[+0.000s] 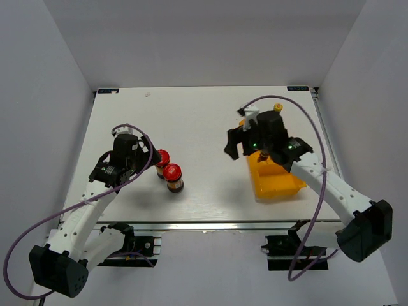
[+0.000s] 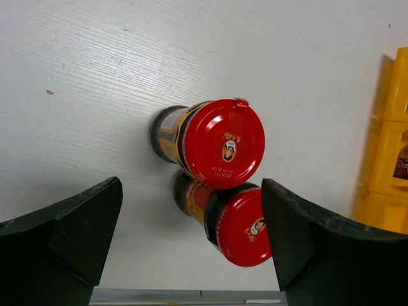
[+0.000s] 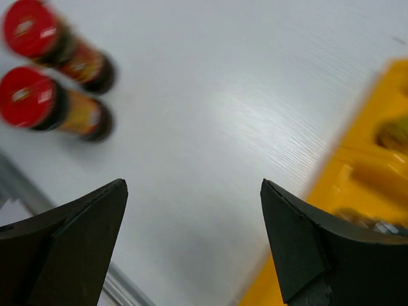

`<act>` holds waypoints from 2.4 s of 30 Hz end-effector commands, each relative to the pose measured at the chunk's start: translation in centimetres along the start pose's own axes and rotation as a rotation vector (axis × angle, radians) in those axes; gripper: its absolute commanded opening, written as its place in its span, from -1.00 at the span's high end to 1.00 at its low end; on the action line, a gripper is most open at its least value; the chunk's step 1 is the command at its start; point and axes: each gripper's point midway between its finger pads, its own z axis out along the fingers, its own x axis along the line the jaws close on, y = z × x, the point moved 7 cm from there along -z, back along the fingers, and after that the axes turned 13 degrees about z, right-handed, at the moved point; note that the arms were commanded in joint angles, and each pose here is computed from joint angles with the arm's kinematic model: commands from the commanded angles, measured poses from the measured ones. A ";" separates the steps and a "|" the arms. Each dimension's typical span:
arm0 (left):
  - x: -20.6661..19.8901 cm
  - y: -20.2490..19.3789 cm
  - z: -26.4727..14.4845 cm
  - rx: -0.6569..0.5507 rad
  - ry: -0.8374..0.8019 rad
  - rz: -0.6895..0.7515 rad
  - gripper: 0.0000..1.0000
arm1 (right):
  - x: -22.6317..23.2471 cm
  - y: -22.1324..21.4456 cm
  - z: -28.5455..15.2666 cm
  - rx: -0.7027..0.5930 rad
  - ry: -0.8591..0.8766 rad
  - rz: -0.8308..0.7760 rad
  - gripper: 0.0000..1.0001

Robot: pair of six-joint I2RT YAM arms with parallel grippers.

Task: Organize the condiment bottles

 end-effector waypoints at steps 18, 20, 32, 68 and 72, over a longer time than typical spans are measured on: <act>1.7 0.6 -0.9 -0.066 0.163 -0.066 -0.96 | 20.2 -5.7 10.0 0.197 0.193 -0.347 -0.79; 1.9 0.7 -1.1 -0.076 0.181 -0.073 -0.96 | 20.2 -6.1 11.0 0.201 0.145 -0.353 -0.79; 2.7 0.8 -1.6 -0.099 0.253 -0.110 -0.96 | 21.4 -8.4 13.3 0.279 0.088 -0.425 -0.79; 0.4 2.7 -1.8 -0.154 0.089 -0.121 -0.96 | -4.1 -0.1 -9.9 -0.280 -0.570 0.251 0.65; 0.2 2.8 -1.3 -0.163 0.072 -0.136 -0.96 | -6.8 -0.9 -11.8 -0.296 -0.720 0.325 0.68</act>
